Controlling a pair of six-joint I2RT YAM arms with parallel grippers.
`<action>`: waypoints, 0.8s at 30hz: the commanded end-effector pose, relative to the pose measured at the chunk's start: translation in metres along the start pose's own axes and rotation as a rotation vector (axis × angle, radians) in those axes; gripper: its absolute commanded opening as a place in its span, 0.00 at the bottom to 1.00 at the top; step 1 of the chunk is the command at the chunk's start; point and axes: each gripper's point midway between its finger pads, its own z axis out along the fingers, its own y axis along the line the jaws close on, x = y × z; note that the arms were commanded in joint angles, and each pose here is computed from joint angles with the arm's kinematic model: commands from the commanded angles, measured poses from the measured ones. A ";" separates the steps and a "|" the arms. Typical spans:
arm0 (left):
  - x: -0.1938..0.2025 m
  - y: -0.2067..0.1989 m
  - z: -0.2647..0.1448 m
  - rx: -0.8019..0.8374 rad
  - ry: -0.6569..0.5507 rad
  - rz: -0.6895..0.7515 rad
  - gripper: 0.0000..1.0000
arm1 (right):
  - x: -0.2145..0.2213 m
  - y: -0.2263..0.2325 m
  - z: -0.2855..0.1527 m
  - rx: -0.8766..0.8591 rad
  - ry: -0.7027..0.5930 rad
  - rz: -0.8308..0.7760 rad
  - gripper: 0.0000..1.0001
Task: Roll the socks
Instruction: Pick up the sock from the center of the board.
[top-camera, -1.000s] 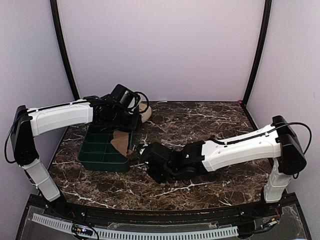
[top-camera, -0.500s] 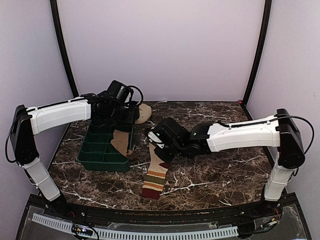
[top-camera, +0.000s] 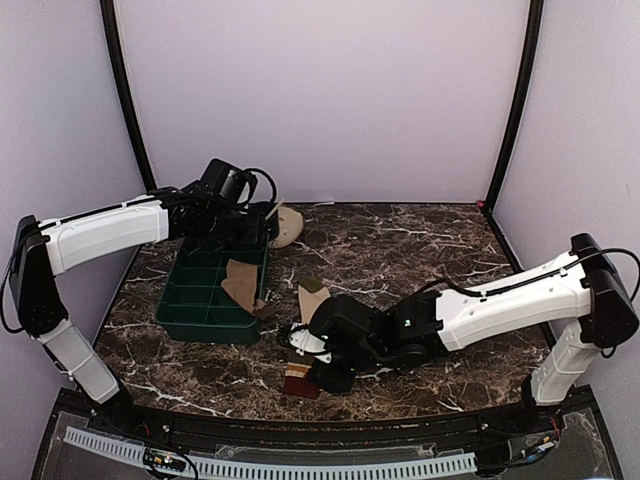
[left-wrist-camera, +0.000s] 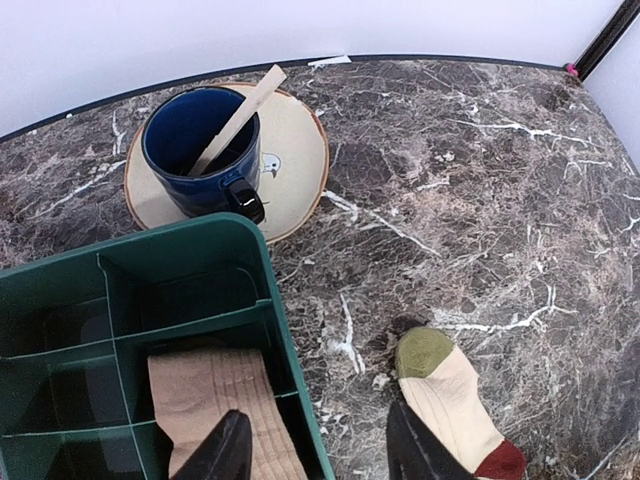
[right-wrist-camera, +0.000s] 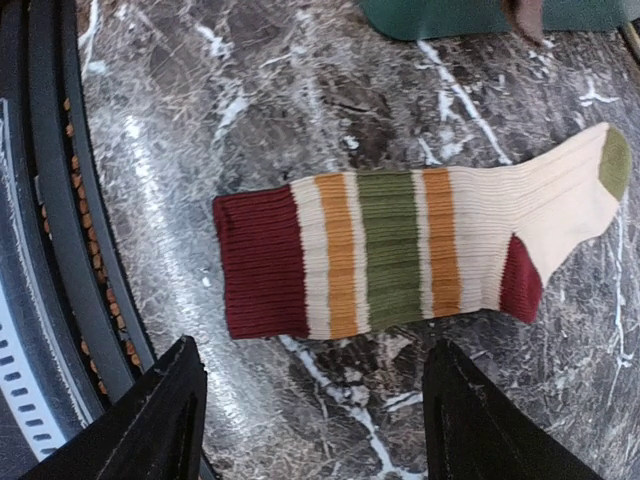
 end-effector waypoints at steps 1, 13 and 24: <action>-0.005 0.003 -0.021 0.029 -0.035 -0.028 0.48 | 0.008 0.027 0.013 -0.062 0.021 -0.028 0.68; -0.004 0.013 -0.027 0.026 -0.045 -0.040 0.48 | 0.019 0.043 0.037 -0.096 0.062 -0.101 0.67; 0.000 0.014 -0.023 0.032 -0.036 -0.044 0.48 | 0.032 0.042 0.056 -0.104 0.102 -0.131 0.65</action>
